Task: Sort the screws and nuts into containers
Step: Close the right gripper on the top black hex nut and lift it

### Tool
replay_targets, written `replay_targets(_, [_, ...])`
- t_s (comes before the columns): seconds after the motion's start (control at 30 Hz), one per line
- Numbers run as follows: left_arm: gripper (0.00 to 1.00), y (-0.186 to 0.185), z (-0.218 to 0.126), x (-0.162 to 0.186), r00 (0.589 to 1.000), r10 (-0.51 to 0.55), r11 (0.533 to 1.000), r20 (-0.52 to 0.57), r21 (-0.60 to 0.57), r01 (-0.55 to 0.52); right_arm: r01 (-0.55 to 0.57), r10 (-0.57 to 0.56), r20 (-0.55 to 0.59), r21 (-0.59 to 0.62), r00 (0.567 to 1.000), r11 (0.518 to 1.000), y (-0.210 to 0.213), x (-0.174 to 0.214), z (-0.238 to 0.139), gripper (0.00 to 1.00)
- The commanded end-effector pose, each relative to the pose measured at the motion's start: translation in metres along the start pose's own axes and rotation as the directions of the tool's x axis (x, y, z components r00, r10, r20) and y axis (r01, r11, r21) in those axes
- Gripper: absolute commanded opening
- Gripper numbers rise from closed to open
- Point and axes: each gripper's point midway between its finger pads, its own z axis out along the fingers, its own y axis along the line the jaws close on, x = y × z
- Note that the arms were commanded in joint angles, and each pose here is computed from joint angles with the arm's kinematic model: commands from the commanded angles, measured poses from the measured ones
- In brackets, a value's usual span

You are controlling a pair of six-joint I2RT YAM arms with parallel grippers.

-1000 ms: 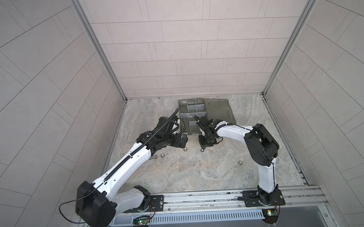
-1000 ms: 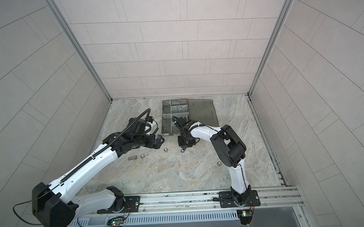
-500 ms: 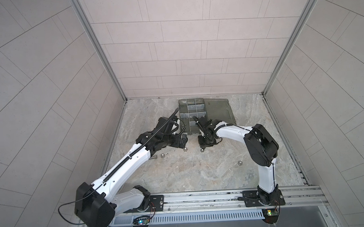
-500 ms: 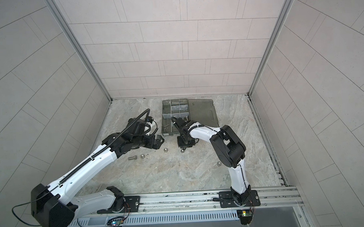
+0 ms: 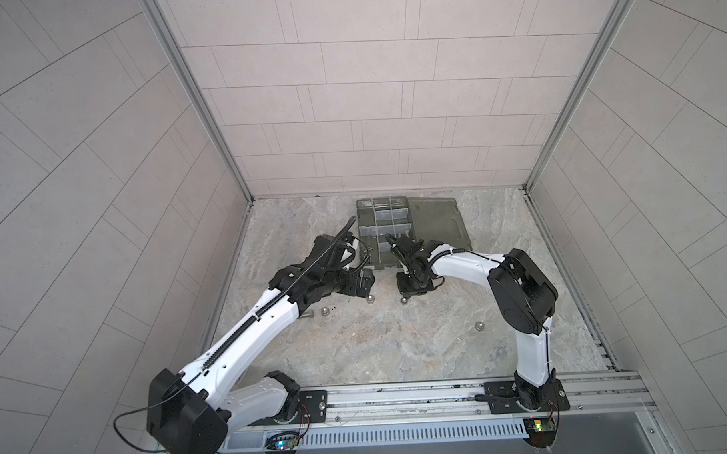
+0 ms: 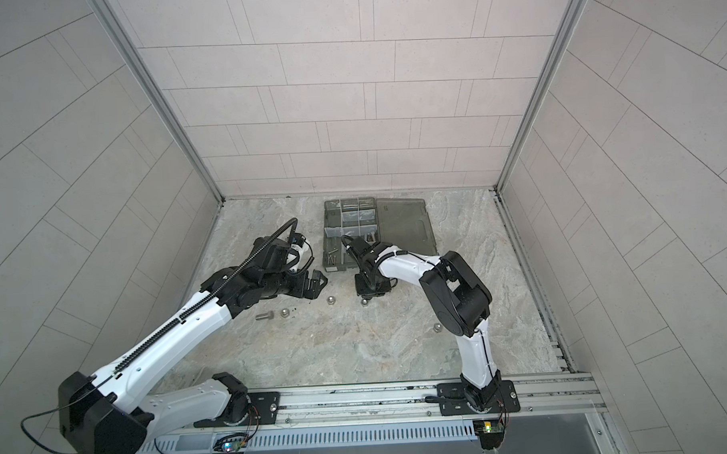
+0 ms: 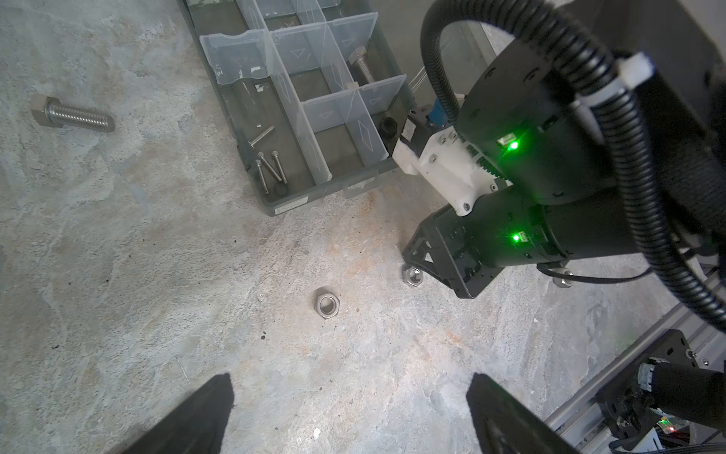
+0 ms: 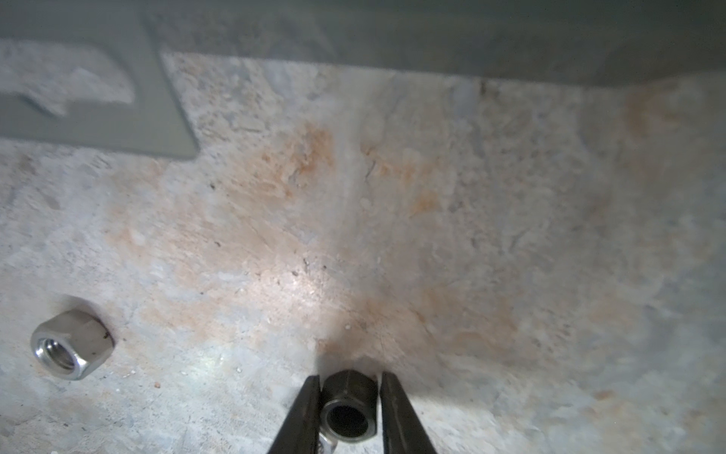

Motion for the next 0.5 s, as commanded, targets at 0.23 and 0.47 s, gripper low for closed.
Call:
replay_targets(0.23, [1.0, 0.002, -0.006, 0.002, 1.0, 0.0, 1.0, 0.008, 0.001, 0.0, 0.005, -0.001, -0.048, 0.087, 0.999, 0.996, -0.017, 0.017, -0.006, 0.14])
replay_targets(0.47, [1.0, 0.002, -0.005, 0.002, 1.0, -0.002, 1.0, 0.008, -0.003, 0.002, 0.02, -0.019, -0.014, 0.092, 1.0, 0.996, -0.015, 0.008, -0.022, 0.12])
